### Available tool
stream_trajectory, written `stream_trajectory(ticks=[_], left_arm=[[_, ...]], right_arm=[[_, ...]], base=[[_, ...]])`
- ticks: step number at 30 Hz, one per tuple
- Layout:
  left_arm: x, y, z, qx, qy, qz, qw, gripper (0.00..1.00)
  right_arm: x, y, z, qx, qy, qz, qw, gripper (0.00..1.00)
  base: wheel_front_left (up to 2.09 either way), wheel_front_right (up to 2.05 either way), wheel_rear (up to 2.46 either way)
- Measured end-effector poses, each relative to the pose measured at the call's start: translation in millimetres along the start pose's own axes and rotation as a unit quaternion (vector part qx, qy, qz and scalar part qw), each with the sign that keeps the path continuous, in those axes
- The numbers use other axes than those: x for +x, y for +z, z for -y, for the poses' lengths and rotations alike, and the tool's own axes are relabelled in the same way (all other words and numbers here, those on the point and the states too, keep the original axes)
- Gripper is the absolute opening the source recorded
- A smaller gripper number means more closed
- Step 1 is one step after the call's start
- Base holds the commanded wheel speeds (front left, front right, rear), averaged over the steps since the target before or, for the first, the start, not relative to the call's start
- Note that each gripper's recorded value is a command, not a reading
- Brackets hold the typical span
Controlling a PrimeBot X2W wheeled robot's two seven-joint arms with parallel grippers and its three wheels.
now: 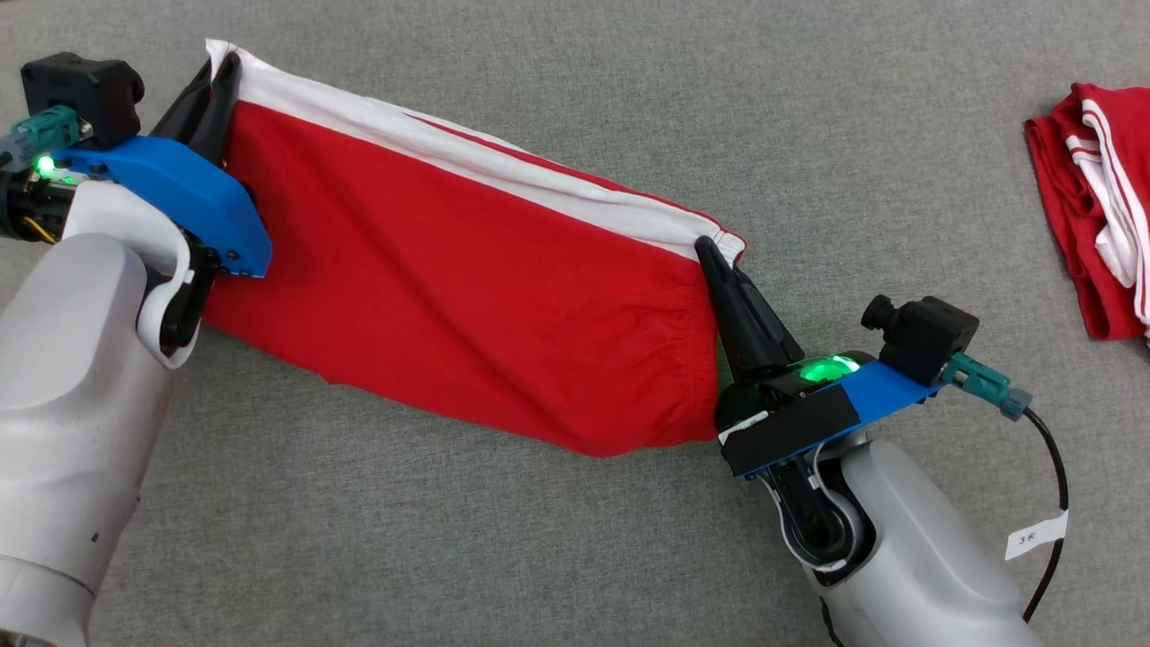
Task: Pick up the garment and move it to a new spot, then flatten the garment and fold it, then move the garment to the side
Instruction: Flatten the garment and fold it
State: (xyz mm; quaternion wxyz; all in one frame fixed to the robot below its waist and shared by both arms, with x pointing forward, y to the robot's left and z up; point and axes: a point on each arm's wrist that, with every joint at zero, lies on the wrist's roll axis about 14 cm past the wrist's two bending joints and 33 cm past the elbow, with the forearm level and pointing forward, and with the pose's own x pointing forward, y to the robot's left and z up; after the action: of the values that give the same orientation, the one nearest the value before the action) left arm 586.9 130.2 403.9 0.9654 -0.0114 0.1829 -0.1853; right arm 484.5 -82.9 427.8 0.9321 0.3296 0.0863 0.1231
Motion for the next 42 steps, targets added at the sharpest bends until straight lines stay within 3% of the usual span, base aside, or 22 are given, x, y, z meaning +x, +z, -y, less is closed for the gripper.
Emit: stream_trajectory(ticks=[7,8,9,10,20,24,31,42], left_arm=[[4.0,-12.9,8.4,-0.012,-0.01,-0.009,1.0,0.0],[3.6,-13.6,8.7,-0.014,-0.009,-0.008,1.0,0.01],[3.0,-13.9,8.5,-0.017,-0.008,-0.005,1.0,0.46],[2.0,-14.5,7.1,-0.019,-0.005,-0.004,1.0,1.0],[-28.4,-19.2,3.7,-0.042,0.022,0.017,0.999,1.0],[-49.8,-4.8,-0.7,-0.074,0.043,0.052,0.995,1.0],[-79.8,-16.9,7.5,-0.103,0.058,0.066,0.991,1.0],[-81.6,-32.2,15.9,-0.114,0.066,0.057,0.99,1.0]], right_arm=[[-0.8,-0.2,7.4,-0.001,-0.012,0.001,1.0,0.0],[-1.4,-1.8,7.8,-0.002,-0.013,-0.001,1.0,0.28],[-2.2,-3.1,8.2,-0.003,-0.014,-0.004,1.0,0.74],[-2.8,-3.7,8.4,-0.003,-0.015,-0.005,1.0,1.0],[-21.7,-2.7,10.0,-0.015,-0.027,-0.012,0.999,1.0],[-41.0,8.5,22.7,-0.036,-0.051,0.001,0.998,1.0],[-61.2,20.3,28.2,-0.065,-0.068,0.017,0.995,1.0],[-70.0,29.5,38.5,-0.072,-0.089,0.03,0.993,1.0]], base=[[0.0,0.0,0.0],[0.0,0.0,0.0],[0.0,0.0,0.0],[0.0,0.0,0.0],[0.0,0.0,0.0],[0.0,0.0,0.0],[0.0,0.0,0.0],[0.0,0.0,0.0]])
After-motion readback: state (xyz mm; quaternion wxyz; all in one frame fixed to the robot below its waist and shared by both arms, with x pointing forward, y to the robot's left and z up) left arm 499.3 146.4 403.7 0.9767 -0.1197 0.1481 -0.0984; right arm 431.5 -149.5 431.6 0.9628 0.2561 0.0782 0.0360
